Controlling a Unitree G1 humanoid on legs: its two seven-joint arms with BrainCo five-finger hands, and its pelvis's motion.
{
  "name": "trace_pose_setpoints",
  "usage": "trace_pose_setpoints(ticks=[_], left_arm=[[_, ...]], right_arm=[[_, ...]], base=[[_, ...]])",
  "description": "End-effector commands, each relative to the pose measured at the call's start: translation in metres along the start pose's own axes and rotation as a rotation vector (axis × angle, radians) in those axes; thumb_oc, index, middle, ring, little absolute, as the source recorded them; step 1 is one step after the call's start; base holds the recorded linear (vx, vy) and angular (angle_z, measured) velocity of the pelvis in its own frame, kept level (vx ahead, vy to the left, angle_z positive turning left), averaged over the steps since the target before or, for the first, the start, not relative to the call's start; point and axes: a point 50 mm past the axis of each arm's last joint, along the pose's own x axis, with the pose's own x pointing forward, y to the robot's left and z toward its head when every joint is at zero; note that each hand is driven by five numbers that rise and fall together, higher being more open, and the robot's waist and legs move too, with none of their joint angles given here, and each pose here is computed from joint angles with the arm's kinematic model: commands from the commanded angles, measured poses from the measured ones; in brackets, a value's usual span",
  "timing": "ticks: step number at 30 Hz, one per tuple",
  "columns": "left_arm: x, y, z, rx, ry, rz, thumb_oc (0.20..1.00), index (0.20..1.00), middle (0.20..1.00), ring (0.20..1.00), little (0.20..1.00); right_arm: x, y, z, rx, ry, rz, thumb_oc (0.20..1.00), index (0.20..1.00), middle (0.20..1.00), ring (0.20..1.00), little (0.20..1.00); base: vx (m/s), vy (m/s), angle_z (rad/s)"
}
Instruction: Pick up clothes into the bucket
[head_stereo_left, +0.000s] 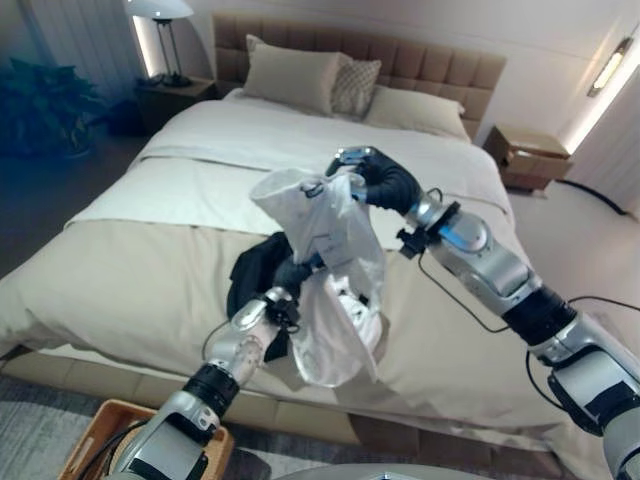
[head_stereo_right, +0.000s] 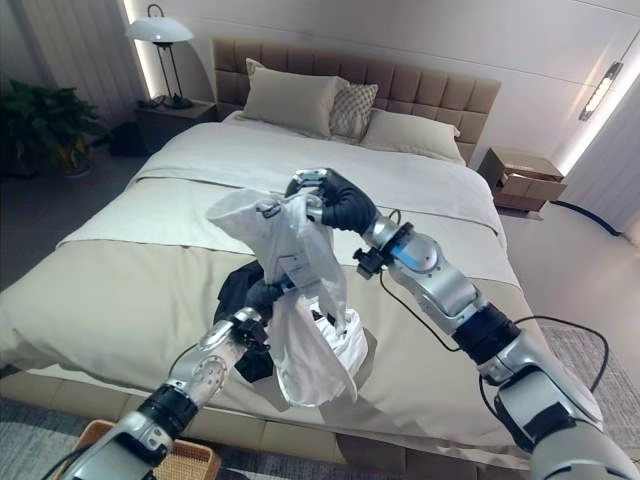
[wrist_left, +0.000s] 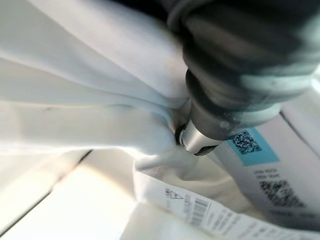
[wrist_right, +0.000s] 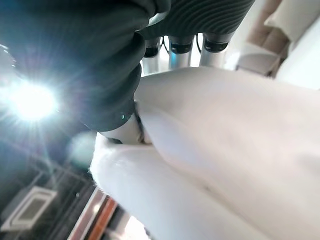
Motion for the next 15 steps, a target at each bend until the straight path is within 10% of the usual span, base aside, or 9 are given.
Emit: trace_pose_setpoints(ticks=[1, 5, 6, 15], left_arm=[[0.0, 0.009, 0.021, 0.153, -0.076, 0.035, 0.2, 0.2, 0.2, 0.2, 0.2], [-0.023, 0.025, 0.031, 0.228, -0.122, 0.103, 0.2, 0.2, 0.2, 0.2, 0.2], [-0.035, 0.035, 0.034, 0.22, -0.145, 0.15, 0.2, 0.2, 0.2, 0.2, 0.2], [-0.101, 0.08, 0.069, 0.307, -0.293, 0.411, 0.2, 0.2, 0.2, 0.2, 0.2]], right_arm=[[0.002, -0.026, 0.055, -0.026, -0.249, -0.1, 0.2, 0.2, 0.2, 0.2, 0.2], [-0.012, -0.036, 0.05, -0.002, -0.244, -0.177, 0.247, 0.247, 0.247, 0.247, 0.247], [-0.018, -0.039, 0.049, 0.008, -0.247, -0.193, 1.0, 1.0, 1.0, 1.0, 1.0], [-0.05, -0.055, 0.027, 0.014, -0.168, -0.329, 1.0, 1.0, 1.0, 1.0, 1.0]], base=[[0.0, 0.0, 0.04], [0.0, -0.001, 0.01], [0.0, 0.0, 0.0], [0.01, -0.006, 0.04]])
